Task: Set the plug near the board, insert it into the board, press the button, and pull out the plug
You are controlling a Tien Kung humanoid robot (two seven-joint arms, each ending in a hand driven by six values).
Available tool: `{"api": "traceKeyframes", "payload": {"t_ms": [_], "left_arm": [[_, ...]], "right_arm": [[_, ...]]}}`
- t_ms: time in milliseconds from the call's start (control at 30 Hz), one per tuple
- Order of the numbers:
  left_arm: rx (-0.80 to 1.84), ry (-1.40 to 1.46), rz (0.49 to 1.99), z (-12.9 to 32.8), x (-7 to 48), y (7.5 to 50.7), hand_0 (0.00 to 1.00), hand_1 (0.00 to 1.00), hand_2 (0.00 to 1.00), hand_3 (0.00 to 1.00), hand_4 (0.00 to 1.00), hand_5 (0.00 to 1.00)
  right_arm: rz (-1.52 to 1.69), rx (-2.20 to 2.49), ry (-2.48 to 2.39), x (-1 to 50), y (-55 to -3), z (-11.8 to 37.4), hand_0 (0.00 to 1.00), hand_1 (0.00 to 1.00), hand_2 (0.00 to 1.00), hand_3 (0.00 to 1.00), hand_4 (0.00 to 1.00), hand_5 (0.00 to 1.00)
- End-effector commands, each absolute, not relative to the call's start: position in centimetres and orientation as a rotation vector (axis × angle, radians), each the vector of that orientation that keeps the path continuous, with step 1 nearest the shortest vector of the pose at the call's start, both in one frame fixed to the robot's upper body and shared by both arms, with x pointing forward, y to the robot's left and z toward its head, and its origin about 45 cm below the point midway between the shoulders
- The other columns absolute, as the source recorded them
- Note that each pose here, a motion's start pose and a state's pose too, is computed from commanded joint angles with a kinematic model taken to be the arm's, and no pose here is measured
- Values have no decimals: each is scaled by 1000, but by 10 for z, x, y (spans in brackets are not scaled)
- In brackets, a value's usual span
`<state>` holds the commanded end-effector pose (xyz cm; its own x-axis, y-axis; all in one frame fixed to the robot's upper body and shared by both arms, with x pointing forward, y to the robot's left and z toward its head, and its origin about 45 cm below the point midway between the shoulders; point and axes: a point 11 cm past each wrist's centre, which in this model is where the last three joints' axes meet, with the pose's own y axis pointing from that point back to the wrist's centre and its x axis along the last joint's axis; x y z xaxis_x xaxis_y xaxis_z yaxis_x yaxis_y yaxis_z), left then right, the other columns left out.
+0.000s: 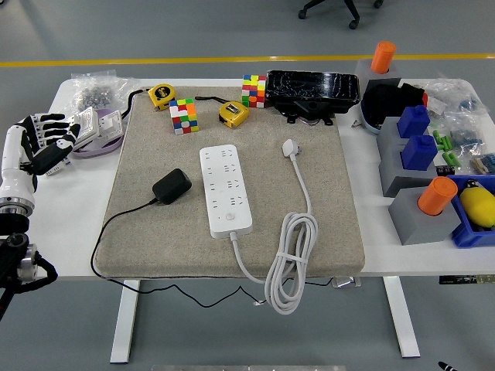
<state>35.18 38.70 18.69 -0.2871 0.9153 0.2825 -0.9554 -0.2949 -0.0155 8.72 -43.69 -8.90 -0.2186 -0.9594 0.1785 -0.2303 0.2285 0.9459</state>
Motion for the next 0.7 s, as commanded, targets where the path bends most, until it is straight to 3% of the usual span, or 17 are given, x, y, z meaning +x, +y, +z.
{"api": "traceKeyframes", "payload": {"t_ms": [700], "left_arm": [[346,-177,1853,166,328,398,490,508,540,553,770,248]], "right_arm": [[-1131,1068,-1601,44,-429,-100,680,687,693,596,933,529]]}}
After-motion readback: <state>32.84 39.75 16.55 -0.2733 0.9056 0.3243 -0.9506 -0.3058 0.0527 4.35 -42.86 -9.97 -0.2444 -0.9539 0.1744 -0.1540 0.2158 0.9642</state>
